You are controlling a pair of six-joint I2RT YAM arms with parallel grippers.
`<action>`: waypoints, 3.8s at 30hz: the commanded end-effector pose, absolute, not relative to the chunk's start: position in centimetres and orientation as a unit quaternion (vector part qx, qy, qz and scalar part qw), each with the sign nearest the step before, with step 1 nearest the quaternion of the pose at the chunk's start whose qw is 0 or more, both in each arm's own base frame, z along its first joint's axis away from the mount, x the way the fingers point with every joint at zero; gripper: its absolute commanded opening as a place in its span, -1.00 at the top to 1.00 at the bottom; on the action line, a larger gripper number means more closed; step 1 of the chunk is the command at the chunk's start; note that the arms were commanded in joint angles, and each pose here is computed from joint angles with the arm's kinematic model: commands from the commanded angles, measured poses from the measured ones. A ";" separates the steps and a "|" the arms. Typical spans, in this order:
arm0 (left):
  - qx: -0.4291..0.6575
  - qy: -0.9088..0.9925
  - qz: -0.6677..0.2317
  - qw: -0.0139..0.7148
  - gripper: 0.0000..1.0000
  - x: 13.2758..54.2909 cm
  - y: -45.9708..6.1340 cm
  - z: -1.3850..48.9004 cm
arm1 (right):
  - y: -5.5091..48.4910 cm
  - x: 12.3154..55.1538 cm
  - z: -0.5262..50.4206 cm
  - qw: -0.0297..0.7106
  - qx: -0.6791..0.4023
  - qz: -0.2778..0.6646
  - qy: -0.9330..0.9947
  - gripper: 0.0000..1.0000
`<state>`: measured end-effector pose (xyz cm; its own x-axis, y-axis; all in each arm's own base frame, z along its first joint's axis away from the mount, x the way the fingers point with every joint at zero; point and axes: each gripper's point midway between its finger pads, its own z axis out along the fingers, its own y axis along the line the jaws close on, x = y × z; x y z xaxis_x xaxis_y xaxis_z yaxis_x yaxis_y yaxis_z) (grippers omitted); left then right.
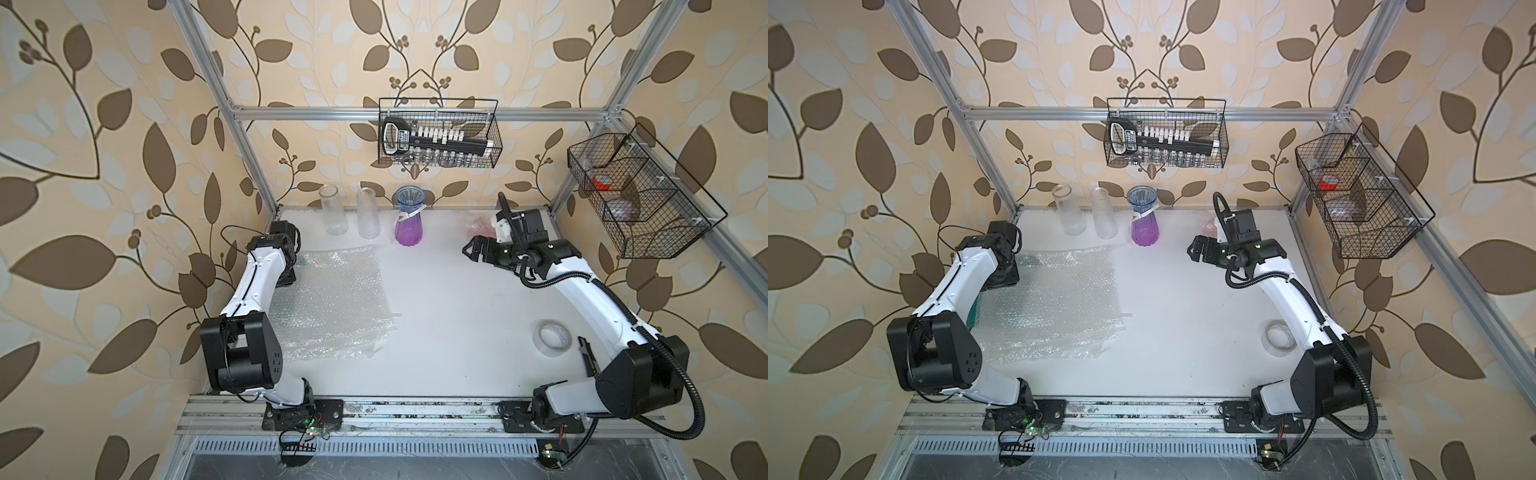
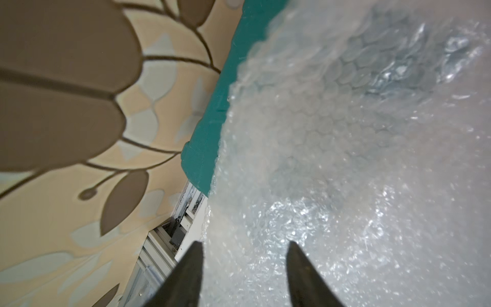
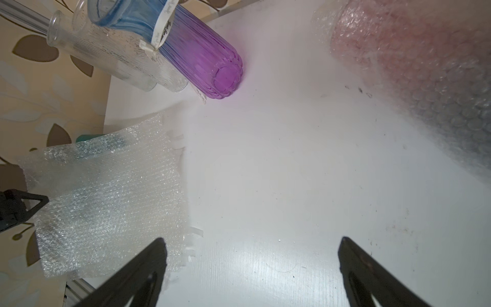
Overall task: Unwrap the vase from the bubble wrap
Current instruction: Move the bubble wrap onto the bubble wrap, then move the bubble wrap to the center of the board.
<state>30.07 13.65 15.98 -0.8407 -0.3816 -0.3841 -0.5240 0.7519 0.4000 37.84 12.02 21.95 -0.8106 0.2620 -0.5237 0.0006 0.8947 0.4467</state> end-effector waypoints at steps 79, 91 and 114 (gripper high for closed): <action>-0.004 0.939 -0.310 0.148 -0.98 29.4 -24.9 16.5 | 9.2 31.2 11.2 0.144 0.192 0.242 0.940 1.00; -0.017 0.934 -0.343 0.099 -0.98 28.9 -26.4 14.5 | 18.5 28.4 12.2 0.132 0.050 0.315 0.939 1.00; -0.011 0.934 -0.352 0.055 -0.98 31.3 -35.5 14.5 | 11.4 27.4 16.5 0.196 0.099 0.185 0.958 -0.05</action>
<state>31.26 -34.03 13.93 -0.9932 -0.0601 -0.0996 0.0203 0.7535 -0.6572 27.88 14.20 15.88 -0.9156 0.2479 -0.3166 0.0640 0.8671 0.4939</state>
